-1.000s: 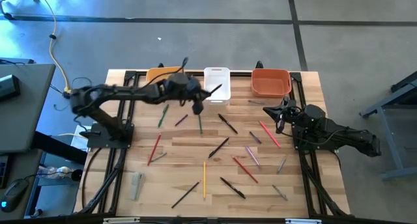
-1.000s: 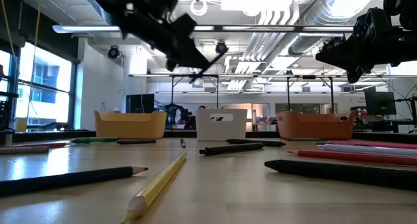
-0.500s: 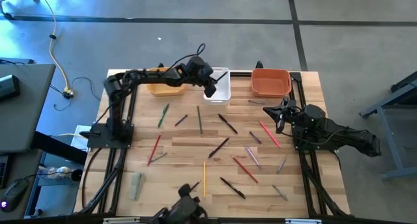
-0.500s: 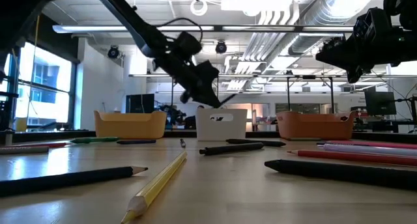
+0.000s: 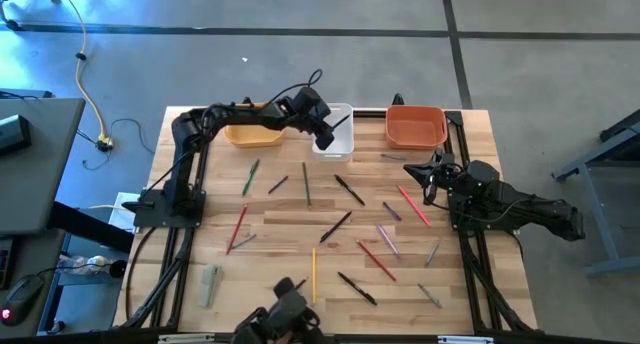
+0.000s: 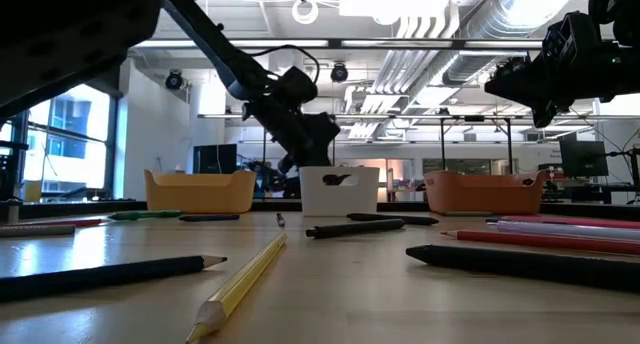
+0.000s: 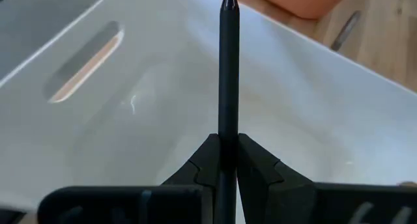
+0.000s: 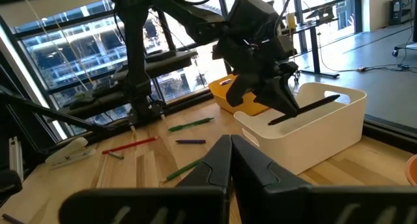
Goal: Sort crayons/erasers/pens/pencils in bins
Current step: Put the black pen into the white bin, then put the pink pencil into the orange bin
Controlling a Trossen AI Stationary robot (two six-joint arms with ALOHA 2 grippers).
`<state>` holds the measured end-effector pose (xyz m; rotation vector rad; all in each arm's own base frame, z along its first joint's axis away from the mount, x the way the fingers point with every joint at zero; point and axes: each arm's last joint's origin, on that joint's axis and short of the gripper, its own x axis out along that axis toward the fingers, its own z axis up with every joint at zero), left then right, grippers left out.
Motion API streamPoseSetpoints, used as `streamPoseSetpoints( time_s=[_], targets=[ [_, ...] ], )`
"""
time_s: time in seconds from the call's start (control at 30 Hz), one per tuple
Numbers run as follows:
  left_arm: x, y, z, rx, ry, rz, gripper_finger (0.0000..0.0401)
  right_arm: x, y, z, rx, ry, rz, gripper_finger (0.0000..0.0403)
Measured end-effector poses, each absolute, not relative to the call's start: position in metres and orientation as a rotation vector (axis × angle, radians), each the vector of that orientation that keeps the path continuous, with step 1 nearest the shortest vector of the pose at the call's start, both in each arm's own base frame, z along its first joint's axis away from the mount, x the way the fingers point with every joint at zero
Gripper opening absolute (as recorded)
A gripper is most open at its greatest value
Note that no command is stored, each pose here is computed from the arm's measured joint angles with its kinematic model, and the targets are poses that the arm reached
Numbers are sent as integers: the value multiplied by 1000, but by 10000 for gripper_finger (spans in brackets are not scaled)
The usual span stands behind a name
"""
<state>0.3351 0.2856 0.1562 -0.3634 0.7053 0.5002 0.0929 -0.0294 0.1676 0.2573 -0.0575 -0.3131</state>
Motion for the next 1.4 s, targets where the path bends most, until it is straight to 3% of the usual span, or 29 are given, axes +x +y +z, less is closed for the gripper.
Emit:
streamPoseSetpoints(
  time_s=[0.37, 0.8, 1.13, 1.4],
  targets=[
    [328, 289, 153, -415, 734, 524, 23, 93, -29, 168, 257, -57, -313, 0],
    [328, 289, 154, -422, 738, 526, 61, 93, -29, 168, 257, -58, -313, 0],
    [326, 280, 198, -248, 652, 532, 21, 93, -29, 168, 257, -56, -306, 0],
    [310, 233, 220, -119, 361, 503, 4, 93, -29, 168, 258, -56, -306, 0]
  ],
)
